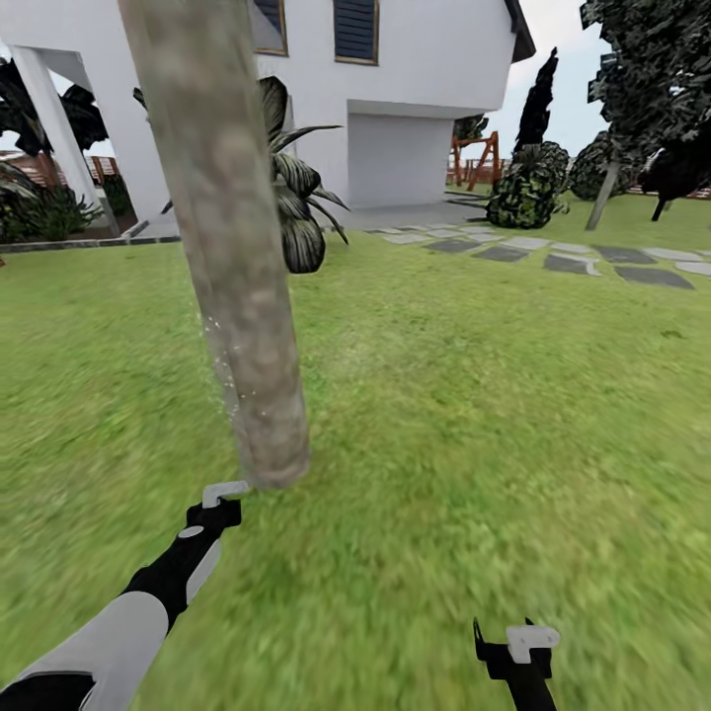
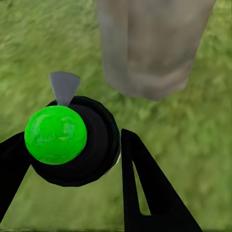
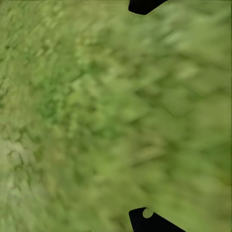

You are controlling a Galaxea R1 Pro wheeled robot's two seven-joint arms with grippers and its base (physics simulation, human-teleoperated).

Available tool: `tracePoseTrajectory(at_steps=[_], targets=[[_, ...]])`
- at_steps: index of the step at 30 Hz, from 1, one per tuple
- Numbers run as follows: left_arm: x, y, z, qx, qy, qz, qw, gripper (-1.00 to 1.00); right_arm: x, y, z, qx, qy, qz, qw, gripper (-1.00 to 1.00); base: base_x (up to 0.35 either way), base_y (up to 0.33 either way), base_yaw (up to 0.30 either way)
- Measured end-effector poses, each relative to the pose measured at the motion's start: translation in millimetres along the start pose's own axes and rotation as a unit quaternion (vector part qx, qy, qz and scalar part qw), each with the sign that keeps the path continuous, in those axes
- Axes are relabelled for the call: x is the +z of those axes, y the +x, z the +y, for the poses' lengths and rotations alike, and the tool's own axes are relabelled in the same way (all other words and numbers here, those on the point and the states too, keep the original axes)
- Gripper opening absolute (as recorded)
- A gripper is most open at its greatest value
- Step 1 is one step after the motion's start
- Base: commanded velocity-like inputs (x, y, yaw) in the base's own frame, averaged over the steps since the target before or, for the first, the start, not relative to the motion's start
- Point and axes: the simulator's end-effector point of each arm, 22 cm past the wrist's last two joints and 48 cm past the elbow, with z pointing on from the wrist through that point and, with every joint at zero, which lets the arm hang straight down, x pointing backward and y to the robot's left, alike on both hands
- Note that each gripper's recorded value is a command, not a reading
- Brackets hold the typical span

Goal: In the garden, pick up the pesticide atomizer on the floor and spray pesticide onto both trees until each tree trunk is fully covered.

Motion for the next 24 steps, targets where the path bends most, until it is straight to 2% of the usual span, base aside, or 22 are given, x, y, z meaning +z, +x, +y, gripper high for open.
tracePoseTrajectory(at_steps=[5,18,24], targets=[[0.0,0.4,0.1,0.0,0.0,0.0,1.0,-1.0,0.0,0.0,0.2,0.0,0.0,0.0,1.0,1.0,0.029,-0.268,0.261],[0.0,0.2,0.1,0.0,0.0,0.0,1.0,-1.0,0.0,0.0,-0.3,0.0,0.0,0.0,1.0,1.0,0.084,-0.268,0.017],[0.0,0.1,0.1,0.0,0.0,0.0,1.0,-1.0,0.0,0.0,0.1,0.0,0.0,0.0,1.0,1.0,0.086,-0.268,0.175]])
